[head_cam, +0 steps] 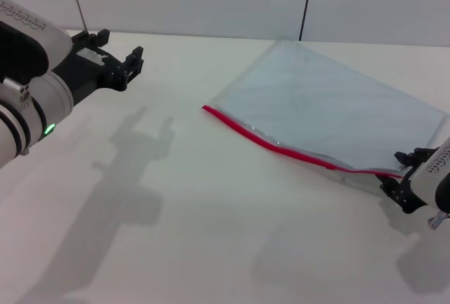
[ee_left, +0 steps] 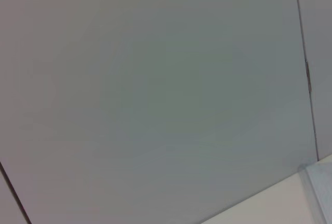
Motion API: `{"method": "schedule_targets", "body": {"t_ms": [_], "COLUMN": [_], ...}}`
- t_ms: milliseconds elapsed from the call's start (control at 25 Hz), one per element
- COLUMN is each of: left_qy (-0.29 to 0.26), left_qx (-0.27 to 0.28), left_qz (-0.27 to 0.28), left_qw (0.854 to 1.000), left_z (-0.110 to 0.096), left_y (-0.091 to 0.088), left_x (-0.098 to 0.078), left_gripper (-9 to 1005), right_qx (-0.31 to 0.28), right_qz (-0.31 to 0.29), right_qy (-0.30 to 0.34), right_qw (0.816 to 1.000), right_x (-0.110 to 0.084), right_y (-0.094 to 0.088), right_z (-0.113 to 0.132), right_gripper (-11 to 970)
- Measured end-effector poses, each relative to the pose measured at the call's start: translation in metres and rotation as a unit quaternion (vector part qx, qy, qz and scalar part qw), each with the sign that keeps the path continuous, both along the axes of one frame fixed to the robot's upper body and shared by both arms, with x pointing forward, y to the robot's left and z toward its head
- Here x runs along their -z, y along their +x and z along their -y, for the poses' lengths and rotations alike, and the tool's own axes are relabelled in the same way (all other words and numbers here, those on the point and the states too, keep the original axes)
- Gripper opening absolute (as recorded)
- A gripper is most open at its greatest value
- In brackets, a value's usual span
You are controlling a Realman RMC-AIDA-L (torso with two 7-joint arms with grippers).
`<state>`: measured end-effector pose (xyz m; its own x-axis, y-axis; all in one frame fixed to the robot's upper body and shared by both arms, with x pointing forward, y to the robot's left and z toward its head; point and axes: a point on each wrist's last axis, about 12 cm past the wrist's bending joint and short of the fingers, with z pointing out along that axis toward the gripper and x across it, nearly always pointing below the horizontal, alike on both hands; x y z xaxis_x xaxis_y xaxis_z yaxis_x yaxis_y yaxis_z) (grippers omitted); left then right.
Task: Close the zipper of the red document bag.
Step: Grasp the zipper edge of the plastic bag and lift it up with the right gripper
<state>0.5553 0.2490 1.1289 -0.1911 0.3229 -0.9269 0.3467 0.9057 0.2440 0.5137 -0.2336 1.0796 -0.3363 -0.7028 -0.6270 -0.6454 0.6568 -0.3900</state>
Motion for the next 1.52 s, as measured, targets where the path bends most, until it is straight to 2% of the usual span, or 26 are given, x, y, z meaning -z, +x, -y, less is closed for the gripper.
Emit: {"method": "schedule_targets", "body": {"t_ms": [360, 680, 1120, 1240, 1520], "left_qy": [0.000, -0.001, -0.001, -0.001, -0.004], "left_qx": [0.002, 0.004, 0.004, 0.004, 0.021], "left_qz": [0.000, 0.001, 0.001, 0.001, -0.018], "left_qw": [1.000, 1.000, 1.000, 1.000, 1.000], "left_z": [0.001, 0.002, 0.002, 0.002, 0.003], "left_y": [0.000, 0.000, 0.000, 0.000, 0.000], "left_x": [0.000, -0.002, -0.002, -0.002, -0.005], "left_gripper": [586, 583, 579, 577, 575], "right_qx": [0.004, 0.038, 0.032, 0.031, 0.026], "right_qz": [-0.007, -0.007, 0.001, 0.008, 0.040], "right_qy": [0.002, -0.011, -0.019, -0.015, 0.000], "right_qw": [1.000, 0.999, 0.999, 0.999, 0.999], "right_x": [0.001, 0.000, -0.001, -0.005, -0.026], "right_y": [0.005, 0.011, 0.011, 0.011, 0.007], "right_z": [-0.002, 0.000, -0.006, -0.008, -0.013], "right_gripper": [382, 340, 228, 182, 148]}}
